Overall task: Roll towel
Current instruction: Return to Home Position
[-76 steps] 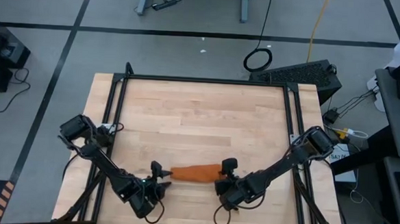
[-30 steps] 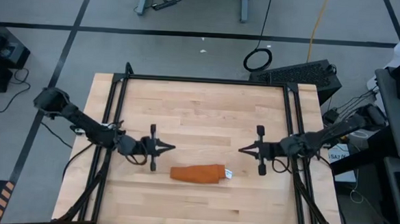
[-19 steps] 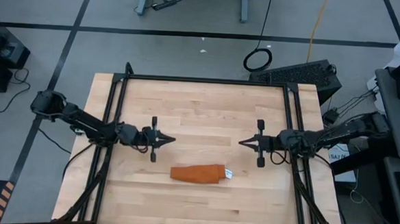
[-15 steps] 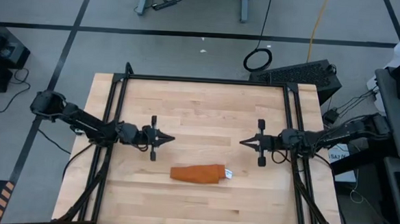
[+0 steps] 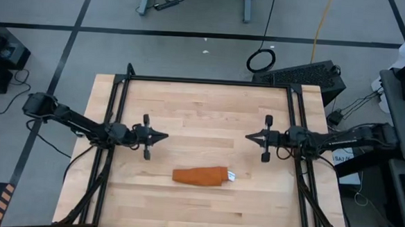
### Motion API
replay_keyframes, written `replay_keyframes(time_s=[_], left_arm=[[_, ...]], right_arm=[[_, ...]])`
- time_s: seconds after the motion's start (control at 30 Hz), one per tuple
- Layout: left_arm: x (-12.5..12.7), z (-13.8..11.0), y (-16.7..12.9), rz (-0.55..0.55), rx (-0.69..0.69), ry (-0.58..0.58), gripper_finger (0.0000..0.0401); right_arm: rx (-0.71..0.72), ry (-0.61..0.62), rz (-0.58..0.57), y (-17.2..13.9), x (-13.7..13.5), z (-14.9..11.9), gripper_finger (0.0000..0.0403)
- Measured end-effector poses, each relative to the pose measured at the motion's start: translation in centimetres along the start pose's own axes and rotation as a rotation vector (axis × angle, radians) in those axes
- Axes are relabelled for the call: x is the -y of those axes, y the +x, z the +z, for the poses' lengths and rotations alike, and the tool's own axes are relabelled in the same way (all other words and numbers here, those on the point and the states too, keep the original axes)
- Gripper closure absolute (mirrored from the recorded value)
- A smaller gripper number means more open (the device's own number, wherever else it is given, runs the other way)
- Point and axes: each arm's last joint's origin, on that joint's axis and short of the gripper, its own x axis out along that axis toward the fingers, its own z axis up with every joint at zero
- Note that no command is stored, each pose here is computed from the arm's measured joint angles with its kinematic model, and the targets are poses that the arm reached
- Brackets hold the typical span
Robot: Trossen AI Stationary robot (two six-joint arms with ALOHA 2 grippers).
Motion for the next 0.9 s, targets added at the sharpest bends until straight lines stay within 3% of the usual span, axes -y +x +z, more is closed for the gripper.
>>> replay_keyframes(time_s=[0.4,0.63,0.9], left_arm=[[-0.5,1.3,-1.4,0.002,0.05,0.003,0.0395],[-0.6,1.5,-2.3,-0.009,0.045,0.0,0.0395],[-0.6,1.4,-3.2,-0.03,0.022,-0.017,0.0396]], right_arm=[[-0.074,0.073,-0.012,-1.4,0.4,-0.4,0.0403],[-0.062,0.13,0.106,-2.3,0.1,-0.4,0.0403],[-0.052,0.126,0.109,-3.2,0.1,-0.3,0.0403]])
